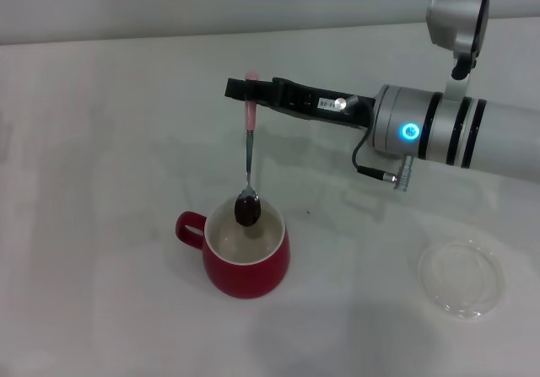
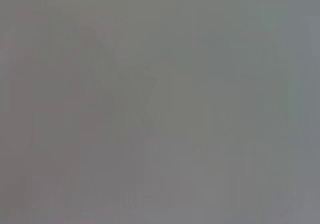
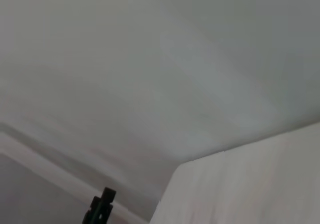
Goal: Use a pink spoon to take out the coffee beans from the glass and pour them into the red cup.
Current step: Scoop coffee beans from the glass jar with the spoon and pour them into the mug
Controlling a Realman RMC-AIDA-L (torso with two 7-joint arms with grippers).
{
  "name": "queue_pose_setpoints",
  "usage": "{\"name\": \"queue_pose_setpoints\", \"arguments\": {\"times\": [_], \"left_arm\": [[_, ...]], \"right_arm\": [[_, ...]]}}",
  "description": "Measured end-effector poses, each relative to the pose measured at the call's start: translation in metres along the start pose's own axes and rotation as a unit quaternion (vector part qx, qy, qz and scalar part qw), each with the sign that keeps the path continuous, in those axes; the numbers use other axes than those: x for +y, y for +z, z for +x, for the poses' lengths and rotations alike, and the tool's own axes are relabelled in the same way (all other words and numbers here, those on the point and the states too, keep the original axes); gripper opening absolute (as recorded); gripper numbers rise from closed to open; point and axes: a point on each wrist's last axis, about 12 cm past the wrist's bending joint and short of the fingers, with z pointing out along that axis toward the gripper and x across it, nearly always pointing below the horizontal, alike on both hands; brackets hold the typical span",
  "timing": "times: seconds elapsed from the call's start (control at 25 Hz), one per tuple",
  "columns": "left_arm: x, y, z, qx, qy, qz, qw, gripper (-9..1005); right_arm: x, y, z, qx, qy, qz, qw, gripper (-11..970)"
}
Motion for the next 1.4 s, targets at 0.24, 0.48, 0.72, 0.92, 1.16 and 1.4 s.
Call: {"name": "queue_pose_setpoints", "arguments": {"times": [0.24,0.48,0.72,0.92,1.16,1.4], "left_arm": [[0.001,-0.001,0.0,0.001,0.0,-0.001,1.0,801],[0.0,0.0,0.001,0.006,-0.001,-0.002,1.0,801],[-0.001,0.002,0.002,0.009,-0.001,0.001,1.0,801],[0.0,0.0,0.002,0.01,-0.002,-0.002,1.0,801],[0.001,-0.001,0.003,0.011,-0.001,-0.004,1.0,800],[0.002,-0.001,0.003,0.012,-0.001,-0.005,1.0,800]], "right_arm": [[0.006,-0.002,0.002,-0.005,-0.056,-0.031,0.998,150],[0.009,-0.008,0.008,-0.002,-0.104,-0.056,0.993,150],[0.011,-0.007,0.012,0.004,-0.154,-0.065,0.986,150],[0.016,-0.007,0.013,0.001,-0.204,-0.083,0.975,150],[0.026,-0.015,0.014,-0.026,-0.273,-0.135,0.952,150],[0.023,-0.026,0.006,-0.062,-0.267,-0.132,0.953,150]]}}
